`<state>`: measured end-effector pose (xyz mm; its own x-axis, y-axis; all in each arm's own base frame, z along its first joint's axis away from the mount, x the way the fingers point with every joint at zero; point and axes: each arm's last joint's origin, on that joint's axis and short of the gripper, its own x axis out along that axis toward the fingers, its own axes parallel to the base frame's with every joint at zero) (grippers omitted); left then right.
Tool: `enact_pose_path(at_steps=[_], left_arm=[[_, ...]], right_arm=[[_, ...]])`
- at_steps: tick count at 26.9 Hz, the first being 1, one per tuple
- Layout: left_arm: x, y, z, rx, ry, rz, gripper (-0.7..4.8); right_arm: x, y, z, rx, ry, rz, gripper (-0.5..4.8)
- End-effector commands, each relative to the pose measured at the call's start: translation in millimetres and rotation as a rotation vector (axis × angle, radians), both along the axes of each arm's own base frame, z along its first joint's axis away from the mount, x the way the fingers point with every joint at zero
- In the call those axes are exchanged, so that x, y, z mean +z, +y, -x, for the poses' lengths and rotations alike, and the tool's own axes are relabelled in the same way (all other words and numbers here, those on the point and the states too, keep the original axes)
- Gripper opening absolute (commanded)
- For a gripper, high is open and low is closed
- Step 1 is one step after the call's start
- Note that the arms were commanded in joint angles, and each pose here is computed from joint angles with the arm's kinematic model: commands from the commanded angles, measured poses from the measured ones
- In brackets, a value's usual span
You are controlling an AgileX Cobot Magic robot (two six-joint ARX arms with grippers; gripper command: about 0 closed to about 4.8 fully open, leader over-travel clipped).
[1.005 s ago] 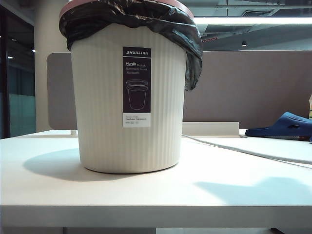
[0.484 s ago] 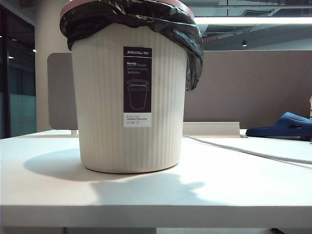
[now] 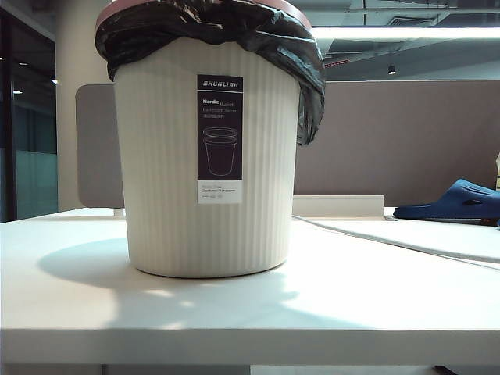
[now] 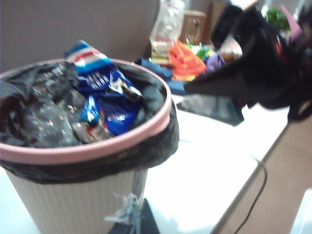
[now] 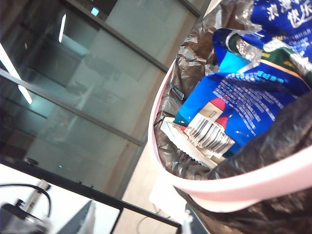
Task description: Open the ring lid of the trash can, pull out the black garbage bag inside, and place it on the table.
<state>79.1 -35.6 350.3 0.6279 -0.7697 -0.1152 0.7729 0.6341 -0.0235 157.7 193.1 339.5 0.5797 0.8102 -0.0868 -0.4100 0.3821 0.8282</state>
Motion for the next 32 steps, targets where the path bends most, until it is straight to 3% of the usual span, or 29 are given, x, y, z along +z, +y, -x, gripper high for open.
enact_pose_path(at_steps=[1,7,11,18,32], left_arm=[[-7.3,-2.7,-4.5,-0.031,-0.032,-0.058,-0.05],[-12.4,-8.2,-18.5,-0.054,0.009,-0.067,-0.04],[-12.0,-17.1,-34.4,-0.103,-0.036,-0.090,0.31],[-19.5,-28.8,-50.9,-0.148,0.019,-0.106,0.31],[-20.4,-29.2,-52.2,-0.153,0.001,-0.126,0.31]], right_arm=[[3.5,0.4,0.9,0.014,0.048,-0.058,2.13],[-6.3,1.5,1.1,0.024,0.147,-0.018,2.24],[-7.3,3.4,-0.4,0.020,0.171,-0.039,2.43],[-11.6,11.2,-7.2,0.015,0.197,-0.078,2.43],[-9.1,19.4,-14.1,0.023,0.148,-0.153,2.43]])
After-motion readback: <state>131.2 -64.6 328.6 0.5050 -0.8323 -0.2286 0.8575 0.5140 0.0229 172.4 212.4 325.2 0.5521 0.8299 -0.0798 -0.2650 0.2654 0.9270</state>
